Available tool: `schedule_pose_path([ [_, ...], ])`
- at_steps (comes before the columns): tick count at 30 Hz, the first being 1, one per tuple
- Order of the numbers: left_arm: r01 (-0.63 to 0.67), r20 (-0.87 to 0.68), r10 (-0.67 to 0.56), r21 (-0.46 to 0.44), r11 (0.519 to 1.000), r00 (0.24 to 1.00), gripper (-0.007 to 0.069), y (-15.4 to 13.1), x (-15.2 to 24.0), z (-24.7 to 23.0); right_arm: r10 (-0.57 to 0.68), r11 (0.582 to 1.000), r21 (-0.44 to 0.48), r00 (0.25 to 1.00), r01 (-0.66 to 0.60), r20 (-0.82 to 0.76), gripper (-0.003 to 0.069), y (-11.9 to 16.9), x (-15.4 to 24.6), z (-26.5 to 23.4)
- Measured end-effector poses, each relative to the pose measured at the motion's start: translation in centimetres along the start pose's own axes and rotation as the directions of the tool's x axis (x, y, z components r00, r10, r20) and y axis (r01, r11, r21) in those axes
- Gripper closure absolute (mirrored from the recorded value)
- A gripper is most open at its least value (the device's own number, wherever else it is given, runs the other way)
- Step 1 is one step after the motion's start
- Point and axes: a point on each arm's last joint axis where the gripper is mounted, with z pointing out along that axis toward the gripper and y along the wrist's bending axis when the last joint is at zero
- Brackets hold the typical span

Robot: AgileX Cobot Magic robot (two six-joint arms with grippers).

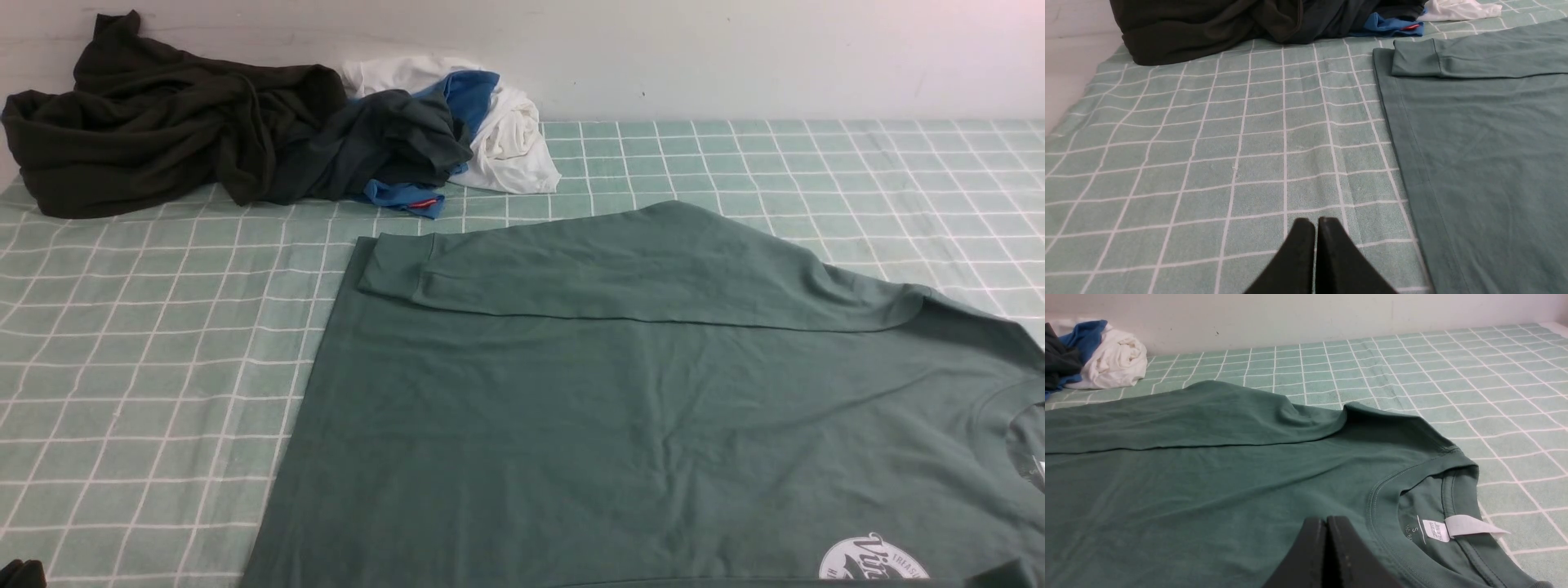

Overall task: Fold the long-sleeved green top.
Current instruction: Use the left arm to clamp the cuff closest to it

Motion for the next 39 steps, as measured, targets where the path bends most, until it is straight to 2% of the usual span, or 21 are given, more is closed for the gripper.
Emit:
schedule_pose_path([
  [10,0.02,0.0,-0.02,0.005,1.0,1.0,0.0628,0.0,0.0,0.0,0.0,1.0,0.0,1.0,0.0,0.0,0.0673,0.0,0.0,0.0],
  [14,0.126,0.0,-0.126,0.033,0.991,0.992,0.0628,-0.3,0.0,0.0,0.0,1.0,0.0,1.0,0.0,0.0,0.0673,0.0,0.0,0.0],
  [16,0.251,-0.006,-0.251,0.064,0.966,0.968,0.0628,-0.6,-0.1,0.0,0.0,1.0,0.0,1.0,0.0,0.0,0.0673,0.0,0.0,0.0],
  [17,0.297,-0.009,-0.298,0.108,0.949,0.955,0.0628,-0.7,-0.1,0.0,0.0,1.0,0.0,1.0,0.0,0.0,0.0673,0.0,0.0,0.0],
  [18,0.41,-0.023,-0.409,0.102,0.907,0.912,0.0628,-0.9,-0.1,0.0,0.0,1.0,0.0,1.0,0.0,0.0,0.0673,0.0,0.0,0.0],
  [20,0.551,-0.044,-0.551,0.133,0.824,0.834,0.0628,-1.2,-0.2,0.0,0.0,1.0,0.0,1.0,0.0,0.0,0.0673,0.0,0.0,0.0],
  [22,0.743,-0.082,-0.742,0.18,0.645,0.665,0.0628,-1.7,-0.5,-0.1,0.021,1.0,-0.006,1.0,-0.021,-0.001,0.0673,0.1,0.0,0.0],
  [24,0.838,-0.112,-0.839,0.209,0.504,0.532,0.0628,-1.9,-0.9,-0.2,0.069,0.997,-0.017,0.998,-0.069,-0.004,0.0673,0.2,0.0,0.0],
  [25,0.873,-0.128,-0.875,0.223,0.434,0.467,0.0628,-2.0,-1.1,-0.2,0.14,0.99,-0.032,0.99,-0.14,-0.009,0.0673,0.3,0.0,0.0],
  [26,0.881,-0.132,-0.884,0.228,0.414,0.449,0.0628,-2.0,-1.1,-0.2,0.193,0.98,-0.043,0.981,-0.193,-0.015,0.0673,0.4,0.1,0.0],
  [28,0.896,-0.133,-0.901,0.238,0.376,0.413,0.0628,-2.0,-1.3,-0.3,0.353,0.932,-0.074,0.935,-0.355,-0.036,0.0673,0.7,0.1,0.0],
  [30,0.901,-0.134,-0.907,0.241,0.36,0.399,0.0628,-2.0,-1.3,-0.3,0.5,0.858,-0.098,0.864,-0.504,-0.062,0.0673,1.1,0.0,-0.1],
  [32,0.904,-0.136,-0.91,0.243,0.352,0.392,0.0628,-2.0,-1.4,-0.3,0.648,0.746,-0.121,0.755,-0.655,-0.101,0.0673,1.4,0.0,-0.1],
  [33,0.903,-0.136,-0.91,0.244,0.353,0.392,0.0628,-2.0,-1.4,-0.3,0.733,0.656,-0.137,0.67,-0.742,-0.119,0.0673,1.6,-0.2,-0.2],
  [34,0.899,-0.137,-0.905,0.245,0.363,0.403,0.0628,-2.0,-1.4,-0.3,0.783,0.591,-0.148,0.608,-0.793,-0.134,0.0673,1.8,-0.4,-0.2],
  [35,0.888,-0.137,-0.894,0.249,0.386,0.427,0.0628,-2.1,-1.4,-0.3,0.818,0.537,-0.157,0.557,-0.829,-0.145,0.0673,1.9,-0.5,-0.2],
  [36,0.885,-0.136,-0.891,0.251,0.393,0.434,0.0628,-2.1,-1.4,-0.3,0.823,0.528,-0.158,0.549,-0.834,-0.146,0.0673,1.9,-0.5,-0.2],
  [37,0.861,-0.134,-0.868,0.265,0.434,0.479,0.0628,-2.2,-1.7,-0.5,0.838,0.503,-0.165,0.525,-0.848,-0.148,0.0673,1.9,-0.6,-0.2],
  [38,0.812,-0.118,-0.824,0.294,0.504,0.554,0.0628,-2.3,-2.4,-0.8,0.852,0.48,-0.175,0.505,-0.86,-0.142,0.0673,1.9,-0.8,-0.2],
  [39,0.727,-0.07,-0.753,0.335,0.6,0.654,0.0628,-2.3,-3.7,-1.4,0.857,0.475,-0.182,0.499,-0.861,-0.126,0.0673,1.8,-0.9,-0.2],
])
